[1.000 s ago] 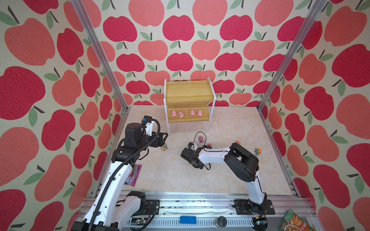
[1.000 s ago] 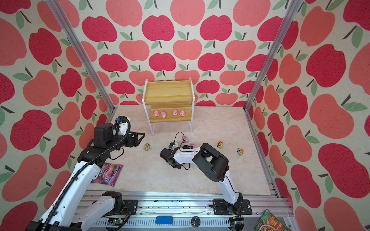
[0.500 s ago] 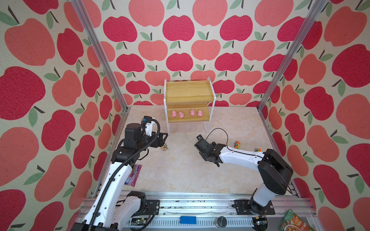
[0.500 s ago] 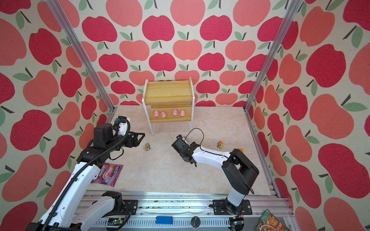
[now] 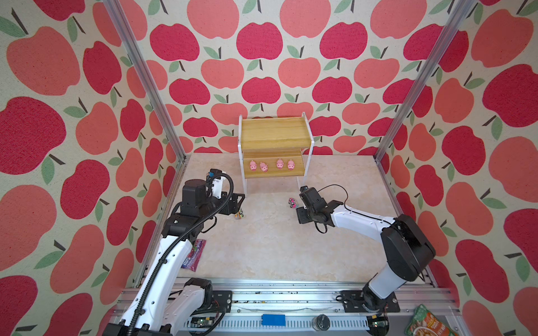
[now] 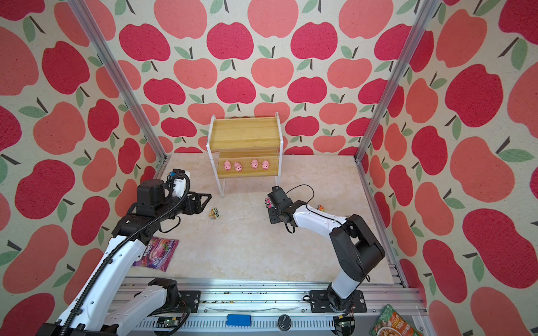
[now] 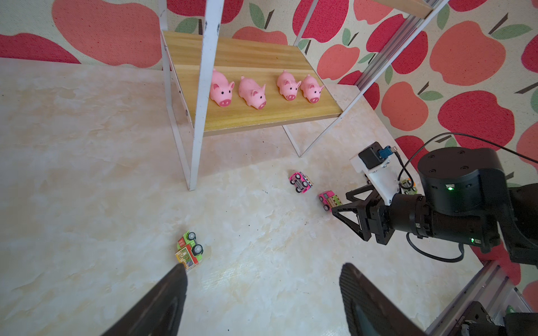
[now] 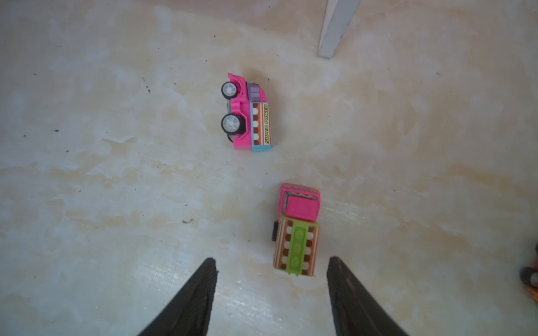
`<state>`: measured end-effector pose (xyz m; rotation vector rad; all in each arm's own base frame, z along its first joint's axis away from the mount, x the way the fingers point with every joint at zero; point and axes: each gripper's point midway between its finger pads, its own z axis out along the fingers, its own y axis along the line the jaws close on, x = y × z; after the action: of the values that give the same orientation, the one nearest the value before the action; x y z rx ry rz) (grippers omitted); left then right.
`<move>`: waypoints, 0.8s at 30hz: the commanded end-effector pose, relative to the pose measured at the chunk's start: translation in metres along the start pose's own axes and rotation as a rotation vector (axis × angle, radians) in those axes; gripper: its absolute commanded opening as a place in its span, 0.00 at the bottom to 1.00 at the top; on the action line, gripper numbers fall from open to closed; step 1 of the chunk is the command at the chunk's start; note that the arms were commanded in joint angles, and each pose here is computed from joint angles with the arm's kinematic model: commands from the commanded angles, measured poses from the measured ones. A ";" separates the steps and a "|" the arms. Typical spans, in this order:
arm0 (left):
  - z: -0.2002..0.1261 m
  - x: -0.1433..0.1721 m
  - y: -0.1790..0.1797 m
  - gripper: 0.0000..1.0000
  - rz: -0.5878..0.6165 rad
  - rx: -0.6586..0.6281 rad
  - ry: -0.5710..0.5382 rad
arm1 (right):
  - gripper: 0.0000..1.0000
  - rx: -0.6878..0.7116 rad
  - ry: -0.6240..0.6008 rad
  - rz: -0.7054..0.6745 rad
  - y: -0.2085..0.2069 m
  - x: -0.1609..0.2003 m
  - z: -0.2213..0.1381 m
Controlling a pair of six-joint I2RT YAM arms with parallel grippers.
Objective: Organize plastic toys on shelves
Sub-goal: Pick up the plastic toy from the center of the table.
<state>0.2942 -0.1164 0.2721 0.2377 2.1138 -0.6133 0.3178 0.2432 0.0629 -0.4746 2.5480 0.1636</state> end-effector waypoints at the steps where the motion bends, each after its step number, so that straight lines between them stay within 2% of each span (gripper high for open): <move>1: -0.002 0.003 0.000 0.85 0.008 -0.005 -0.003 | 0.62 -0.017 0.026 0.047 -0.001 0.000 0.006; 10: -0.001 0.003 0.000 0.85 0.009 -0.005 -0.001 | 0.56 -0.011 0.045 0.046 -0.007 -0.001 0.027; 16: -0.001 0.003 0.000 0.85 0.013 -0.007 -0.002 | 0.47 0.034 0.014 0.039 -0.014 -0.008 0.034; 19: -0.001 0.004 0.000 0.85 0.012 -0.006 0.000 | 0.37 0.044 0.015 0.027 -0.015 -0.011 0.034; 24: -0.002 0.003 0.001 0.85 0.014 -0.009 -0.004 | 0.29 0.036 -0.001 0.005 -0.017 -0.011 0.019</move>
<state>0.2944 -0.1161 0.2718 0.2377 2.1142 -0.6088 0.3388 0.2381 0.0356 -0.4440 2.5857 0.1255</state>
